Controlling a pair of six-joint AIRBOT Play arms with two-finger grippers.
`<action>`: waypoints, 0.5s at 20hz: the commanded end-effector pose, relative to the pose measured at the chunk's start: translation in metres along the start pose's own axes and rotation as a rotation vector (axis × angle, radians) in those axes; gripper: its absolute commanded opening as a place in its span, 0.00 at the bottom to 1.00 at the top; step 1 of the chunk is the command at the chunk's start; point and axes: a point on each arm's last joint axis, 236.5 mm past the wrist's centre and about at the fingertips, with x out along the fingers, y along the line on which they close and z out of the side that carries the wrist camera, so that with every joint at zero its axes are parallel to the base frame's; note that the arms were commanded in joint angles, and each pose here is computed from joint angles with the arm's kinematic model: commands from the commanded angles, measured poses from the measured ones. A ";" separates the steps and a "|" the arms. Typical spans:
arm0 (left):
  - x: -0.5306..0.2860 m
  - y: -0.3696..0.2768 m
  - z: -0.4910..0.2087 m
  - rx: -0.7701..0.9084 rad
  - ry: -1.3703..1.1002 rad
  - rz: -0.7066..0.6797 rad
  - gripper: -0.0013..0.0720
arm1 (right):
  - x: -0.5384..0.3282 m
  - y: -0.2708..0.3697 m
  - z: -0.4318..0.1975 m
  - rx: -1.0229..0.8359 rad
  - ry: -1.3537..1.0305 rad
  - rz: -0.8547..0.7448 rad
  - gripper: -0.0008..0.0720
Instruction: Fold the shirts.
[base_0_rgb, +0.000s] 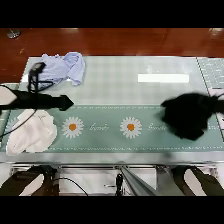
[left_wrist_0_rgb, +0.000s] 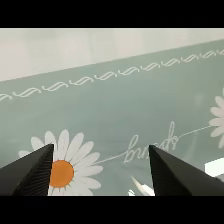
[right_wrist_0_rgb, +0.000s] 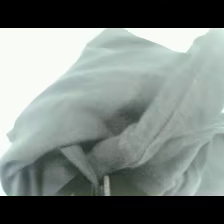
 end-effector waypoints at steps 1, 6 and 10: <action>-0.041 -0.023 0.009 0.022 -0.051 -0.078 0.97 | -0.123 0.086 0.091 -0.132 -0.337 0.214 0.04; -0.069 -0.038 0.007 0.071 -0.139 -0.075 0.97 | -0.261 0.178 0.110 -0.345 -0.581 0.423 0.04; -0.067 -0.036 0.009 0.064 -0.144 -0.074 0.97 | -0.284 0.230 0.063 -0.487 -0.482 0.612 0.04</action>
